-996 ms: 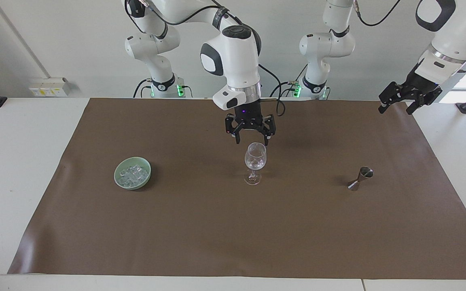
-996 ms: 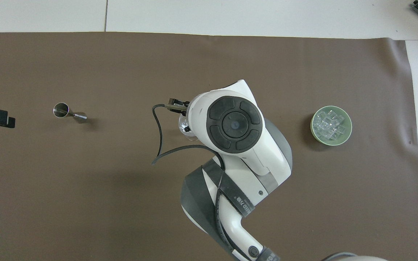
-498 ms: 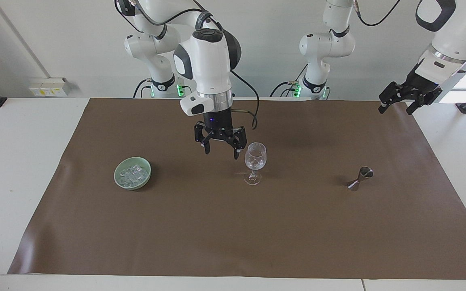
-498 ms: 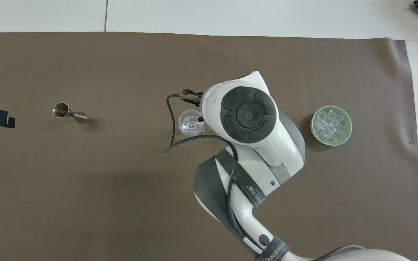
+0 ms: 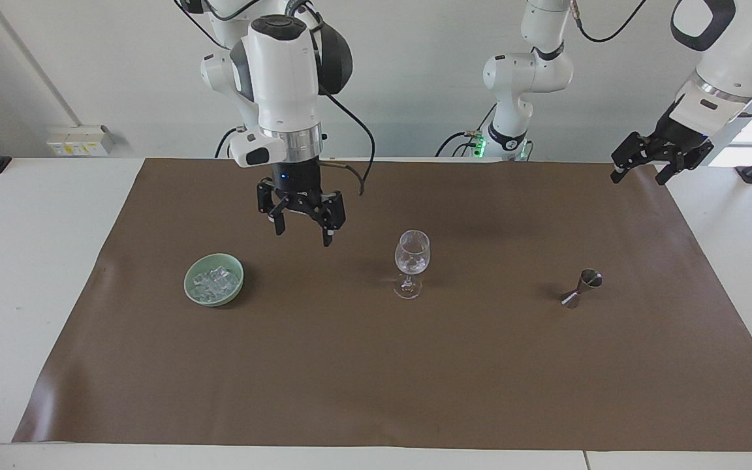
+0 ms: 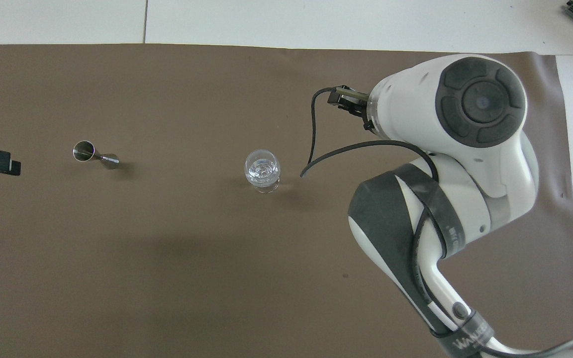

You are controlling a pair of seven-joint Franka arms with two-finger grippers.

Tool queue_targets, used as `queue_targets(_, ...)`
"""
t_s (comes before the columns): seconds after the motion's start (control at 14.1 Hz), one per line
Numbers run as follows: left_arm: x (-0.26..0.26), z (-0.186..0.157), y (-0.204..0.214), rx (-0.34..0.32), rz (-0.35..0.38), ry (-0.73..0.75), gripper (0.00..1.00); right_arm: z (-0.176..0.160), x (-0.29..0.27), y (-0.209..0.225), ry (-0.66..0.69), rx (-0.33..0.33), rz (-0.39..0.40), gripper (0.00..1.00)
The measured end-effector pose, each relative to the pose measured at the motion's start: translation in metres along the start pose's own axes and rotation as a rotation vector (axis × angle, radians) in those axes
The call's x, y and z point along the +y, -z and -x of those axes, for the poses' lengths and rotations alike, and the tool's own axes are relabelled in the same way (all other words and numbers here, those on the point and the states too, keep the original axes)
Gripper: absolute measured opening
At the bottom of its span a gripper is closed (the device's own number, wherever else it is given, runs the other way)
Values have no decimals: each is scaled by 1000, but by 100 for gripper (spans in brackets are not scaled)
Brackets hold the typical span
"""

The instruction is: Pour wine and add ice with both arms

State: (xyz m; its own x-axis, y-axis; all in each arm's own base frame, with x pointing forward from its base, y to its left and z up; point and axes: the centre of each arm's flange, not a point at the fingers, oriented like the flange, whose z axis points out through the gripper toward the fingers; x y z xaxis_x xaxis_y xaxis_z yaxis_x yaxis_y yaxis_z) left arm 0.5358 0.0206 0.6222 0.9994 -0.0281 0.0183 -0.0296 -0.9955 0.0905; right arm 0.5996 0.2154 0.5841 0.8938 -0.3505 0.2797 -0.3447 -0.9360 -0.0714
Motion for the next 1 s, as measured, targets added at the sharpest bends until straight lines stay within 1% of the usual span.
queue_targets(0.21, 0, 0, 0, 0, 0, 0, 100, -4, 28, 15, 8, -34, 52, 100)
queue_targets(0.5, 0, 0, 0, 0, 0, 0, 100, -23, 77, 20, 27, -92, 44, 100)
queue_targets(0.71, 0, 0, 0, 2, 0, 0, 100, -31, 121, 19, 36, -155, 46, 100)
queue_targets(1.0, 3, -1, 2, 14, -2, -6, 100, -45, 173, 11, 72, -201, 54, 100)
